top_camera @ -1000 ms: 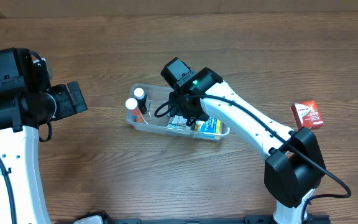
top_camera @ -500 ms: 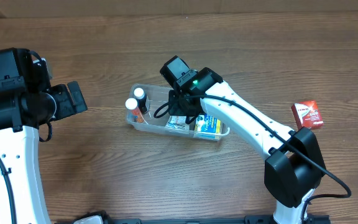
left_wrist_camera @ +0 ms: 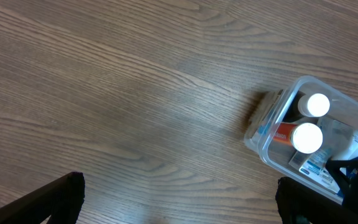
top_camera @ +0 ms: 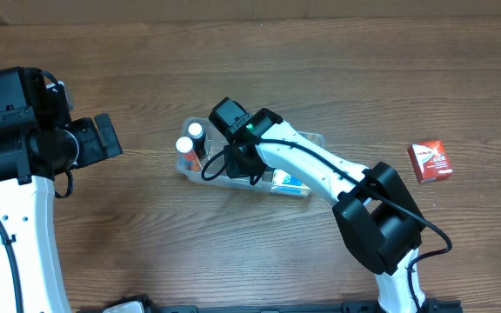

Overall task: Pack container
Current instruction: 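Lower the white packet into the container beside the blue box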

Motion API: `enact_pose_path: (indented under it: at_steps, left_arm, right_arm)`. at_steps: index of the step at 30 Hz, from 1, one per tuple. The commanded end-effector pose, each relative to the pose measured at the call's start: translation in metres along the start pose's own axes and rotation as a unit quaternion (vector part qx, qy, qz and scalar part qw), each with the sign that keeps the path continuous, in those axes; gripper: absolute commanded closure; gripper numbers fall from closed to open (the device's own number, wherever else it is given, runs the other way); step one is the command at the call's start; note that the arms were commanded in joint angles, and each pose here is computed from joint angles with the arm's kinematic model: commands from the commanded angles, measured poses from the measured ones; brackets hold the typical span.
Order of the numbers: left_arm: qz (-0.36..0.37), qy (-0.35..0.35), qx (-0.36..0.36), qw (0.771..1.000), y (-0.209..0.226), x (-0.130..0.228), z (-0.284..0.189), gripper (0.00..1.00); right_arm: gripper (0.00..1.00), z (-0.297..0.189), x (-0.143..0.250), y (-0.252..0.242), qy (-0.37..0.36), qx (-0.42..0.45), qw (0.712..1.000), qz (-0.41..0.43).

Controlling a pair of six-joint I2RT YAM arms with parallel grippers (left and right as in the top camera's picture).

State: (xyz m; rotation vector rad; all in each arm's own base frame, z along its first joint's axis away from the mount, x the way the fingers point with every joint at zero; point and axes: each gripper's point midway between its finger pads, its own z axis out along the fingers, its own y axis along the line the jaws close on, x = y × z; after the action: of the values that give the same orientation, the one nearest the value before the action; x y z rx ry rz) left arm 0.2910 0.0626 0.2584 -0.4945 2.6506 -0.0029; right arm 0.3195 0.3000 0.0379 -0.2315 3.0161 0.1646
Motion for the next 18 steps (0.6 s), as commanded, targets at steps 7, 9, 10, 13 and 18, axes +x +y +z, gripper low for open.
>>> enact_pose_path:
  at_steps: [7, 9, 10, 13, 18]
  left_arm:
    - [-0.002, 0.002, 0.001, 1.0, 0.0, 0.001, 0.0, 0.0]
    - [-0.002, 0.002, 0.0, 1.0, 0.0, 0.001, 0.0, 0.0]
    - [-0.002, 0.002, 0.0, 1.0, 0.0, 0.001, 0.0, 0.0]
    - [-0.002, 0.002, 0.001, 1.0, 0.0, 0.001, 0.0, 0.0]
    - [-0.002, 0.002, 0.001, 1.0, 0.0, 0.001, 0.0, 0.0]
  right_arm:
    - [0.96, 0.031, 0.007, -0.01, 0.02, 0.033, 0.999, -0.007]
    - [0.96, 0.027, 0.006, -0.013, 0.017, 0.04, 0.999, -0.007]
    - [0.96, 0.024, 0.005, -0.013, 0.014, 0.041, 0.999, -0.007]
    - [0.96, 0.006, -0.004, -0.009, -0.007, 0.038, 0.999, -0.032]
    - [0.96, -0.024, -0.021, -0.001, -0.053, 0.031, 0.997, -0.048]
